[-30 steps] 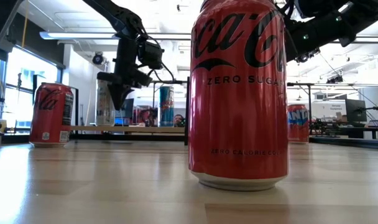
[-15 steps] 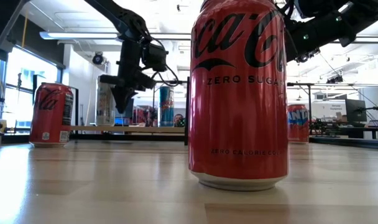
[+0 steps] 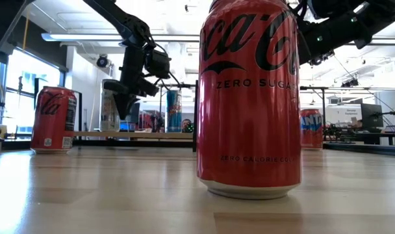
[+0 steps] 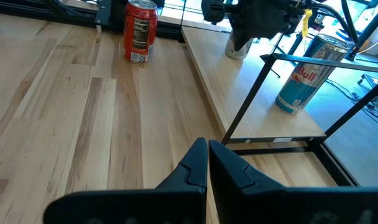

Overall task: Place canned beverage on shelf
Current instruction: Put the bottom white and yellow soda can on the shelf

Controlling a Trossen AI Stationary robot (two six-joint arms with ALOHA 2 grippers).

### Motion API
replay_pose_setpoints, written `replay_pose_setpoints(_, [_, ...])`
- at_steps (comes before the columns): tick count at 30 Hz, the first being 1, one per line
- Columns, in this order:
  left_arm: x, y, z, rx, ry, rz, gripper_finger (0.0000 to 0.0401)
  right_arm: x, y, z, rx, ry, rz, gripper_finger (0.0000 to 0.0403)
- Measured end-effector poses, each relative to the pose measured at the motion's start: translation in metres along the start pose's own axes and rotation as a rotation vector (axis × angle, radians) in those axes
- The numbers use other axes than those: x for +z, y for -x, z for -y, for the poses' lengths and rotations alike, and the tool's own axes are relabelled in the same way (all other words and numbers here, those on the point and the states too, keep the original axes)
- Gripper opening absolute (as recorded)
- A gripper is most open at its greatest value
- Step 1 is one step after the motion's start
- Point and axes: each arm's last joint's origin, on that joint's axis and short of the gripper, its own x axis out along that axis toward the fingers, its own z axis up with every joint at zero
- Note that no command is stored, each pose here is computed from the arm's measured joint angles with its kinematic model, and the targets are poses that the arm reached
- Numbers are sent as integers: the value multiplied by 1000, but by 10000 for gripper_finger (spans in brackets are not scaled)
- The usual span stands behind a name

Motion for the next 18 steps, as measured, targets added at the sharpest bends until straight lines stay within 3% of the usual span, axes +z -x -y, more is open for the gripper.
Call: replay_pose_setpoints(18, [-18,-6,-16,3,81,-35,0,0,0,0,0,0,0,0])
